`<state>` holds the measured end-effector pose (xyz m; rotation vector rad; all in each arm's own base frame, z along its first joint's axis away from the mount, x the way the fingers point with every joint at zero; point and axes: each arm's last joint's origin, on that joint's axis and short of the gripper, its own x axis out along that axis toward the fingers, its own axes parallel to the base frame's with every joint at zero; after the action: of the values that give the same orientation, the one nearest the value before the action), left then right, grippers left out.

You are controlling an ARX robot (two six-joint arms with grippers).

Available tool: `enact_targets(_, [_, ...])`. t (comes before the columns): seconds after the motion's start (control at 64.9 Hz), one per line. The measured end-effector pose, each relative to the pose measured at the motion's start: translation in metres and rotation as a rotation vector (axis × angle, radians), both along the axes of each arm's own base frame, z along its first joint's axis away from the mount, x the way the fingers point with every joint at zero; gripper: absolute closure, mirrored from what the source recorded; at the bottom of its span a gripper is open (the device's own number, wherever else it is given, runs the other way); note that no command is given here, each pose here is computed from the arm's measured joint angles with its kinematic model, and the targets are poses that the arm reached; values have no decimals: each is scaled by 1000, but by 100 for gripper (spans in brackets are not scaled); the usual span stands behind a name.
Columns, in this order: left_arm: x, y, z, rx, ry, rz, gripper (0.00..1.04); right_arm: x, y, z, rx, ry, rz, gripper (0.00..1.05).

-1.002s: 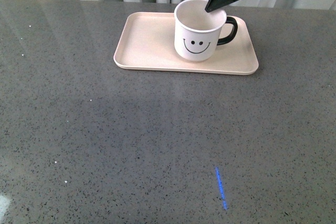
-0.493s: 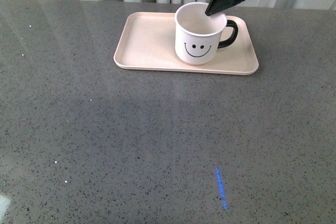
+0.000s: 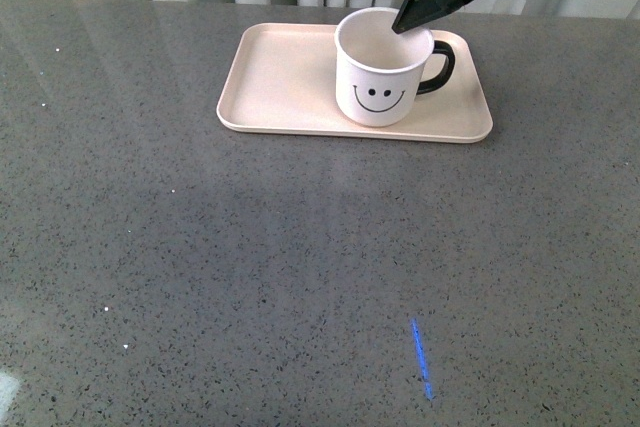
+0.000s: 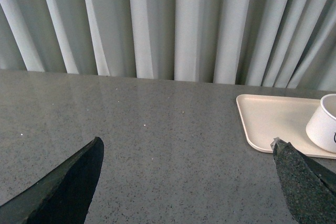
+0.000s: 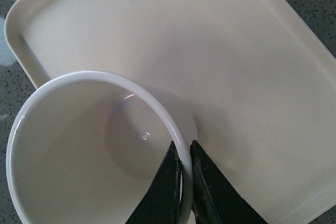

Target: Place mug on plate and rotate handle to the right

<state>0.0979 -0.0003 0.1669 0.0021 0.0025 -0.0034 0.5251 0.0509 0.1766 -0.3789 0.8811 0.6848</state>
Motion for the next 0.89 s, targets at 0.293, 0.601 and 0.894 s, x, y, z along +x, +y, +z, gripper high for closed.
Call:
enact_targets(0.293, [0, 0, 0, 0, 0, 0, 9, 0, 0, -1, -6, -3, 2, 103])
enact_targets(0.601, [0, 0, 0, 0, 0, 0, 9, 1, -3, -1, -18, -13, 0, 56])
enact_targets(0.894, [0, 0, 0, 0, 0, 0, 9, 4, -6, 1, -29, -56, 8, 11])
